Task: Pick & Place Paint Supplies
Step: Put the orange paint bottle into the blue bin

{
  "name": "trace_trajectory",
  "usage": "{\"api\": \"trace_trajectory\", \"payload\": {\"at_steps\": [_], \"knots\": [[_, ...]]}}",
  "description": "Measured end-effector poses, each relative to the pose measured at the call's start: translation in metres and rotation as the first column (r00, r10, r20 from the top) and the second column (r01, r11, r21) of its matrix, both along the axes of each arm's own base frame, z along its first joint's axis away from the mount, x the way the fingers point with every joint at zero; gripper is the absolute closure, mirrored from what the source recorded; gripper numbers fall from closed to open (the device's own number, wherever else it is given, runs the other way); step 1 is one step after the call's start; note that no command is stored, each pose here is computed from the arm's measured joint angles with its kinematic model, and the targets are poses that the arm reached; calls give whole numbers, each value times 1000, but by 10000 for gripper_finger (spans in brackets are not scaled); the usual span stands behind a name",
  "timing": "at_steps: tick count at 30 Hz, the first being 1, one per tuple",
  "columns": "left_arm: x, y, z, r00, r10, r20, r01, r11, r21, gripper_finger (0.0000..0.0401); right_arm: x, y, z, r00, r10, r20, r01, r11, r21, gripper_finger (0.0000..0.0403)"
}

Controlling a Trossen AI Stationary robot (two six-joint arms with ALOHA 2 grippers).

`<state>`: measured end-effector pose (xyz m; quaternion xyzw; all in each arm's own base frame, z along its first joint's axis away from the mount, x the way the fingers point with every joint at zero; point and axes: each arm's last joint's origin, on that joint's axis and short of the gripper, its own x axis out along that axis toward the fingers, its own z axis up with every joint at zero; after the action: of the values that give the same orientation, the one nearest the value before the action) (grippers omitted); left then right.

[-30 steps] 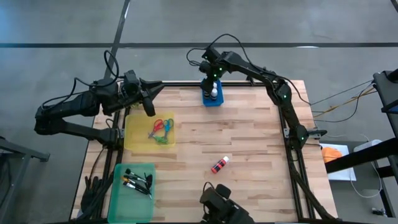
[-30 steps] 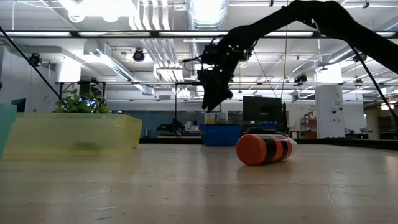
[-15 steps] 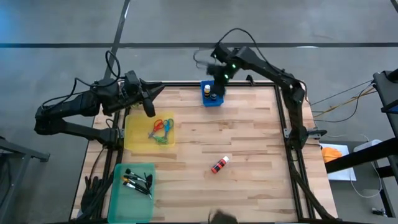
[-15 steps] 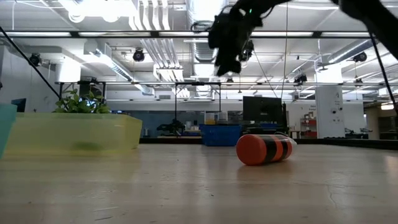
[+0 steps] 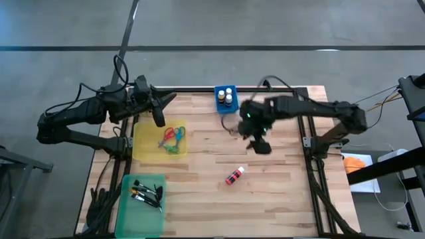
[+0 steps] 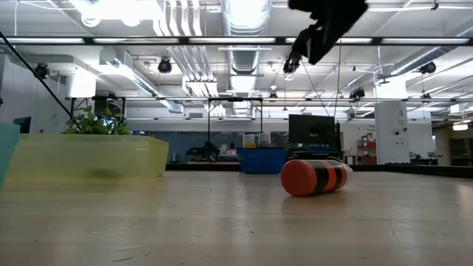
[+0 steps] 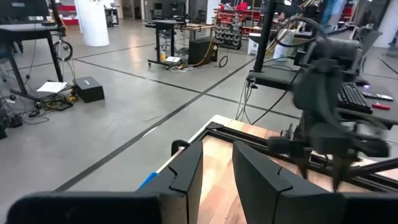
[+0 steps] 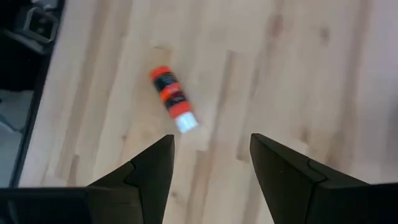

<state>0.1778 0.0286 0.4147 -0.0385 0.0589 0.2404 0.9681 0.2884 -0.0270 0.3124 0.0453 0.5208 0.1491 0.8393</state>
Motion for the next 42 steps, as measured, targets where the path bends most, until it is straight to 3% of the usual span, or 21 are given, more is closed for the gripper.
{"api": "trace_trajectory", "payload": {"at_steps": [10,15,19,23,32,37,42], "knots": [[1,-2,-1,997,-80,-9,80,997,1,302,-6,41,-56,968,161,194,-148,986,-83,193],[1,-3,-4,994,-111,-26,110,993,-34,302,-2,42,-85,972,129,196,-121,991,-52,193],[1,-4,-6,991,-129,-41,126,990,-62,302,3,54,-90,952,202,231,-205,979,-9,193],[1,-6,-7,989,-140,-49,136,988,-66,302,12,70,-104,926,315,207,-312,949,-45,193],[1,-6,-8,987,-156,-50,152,986,-73,302,51,80,-125,934,336,119,-328,941,-80,193],[1,-7,-9,983,-175,-54,170,981,-96,302,47,80,-137,937,348,-38,-350,935,-51,193],[1,-9,-11,980,-185,-68,177,979,-101,302,41,80,-143,927,372,-49,-374,924,-83,193]]}}
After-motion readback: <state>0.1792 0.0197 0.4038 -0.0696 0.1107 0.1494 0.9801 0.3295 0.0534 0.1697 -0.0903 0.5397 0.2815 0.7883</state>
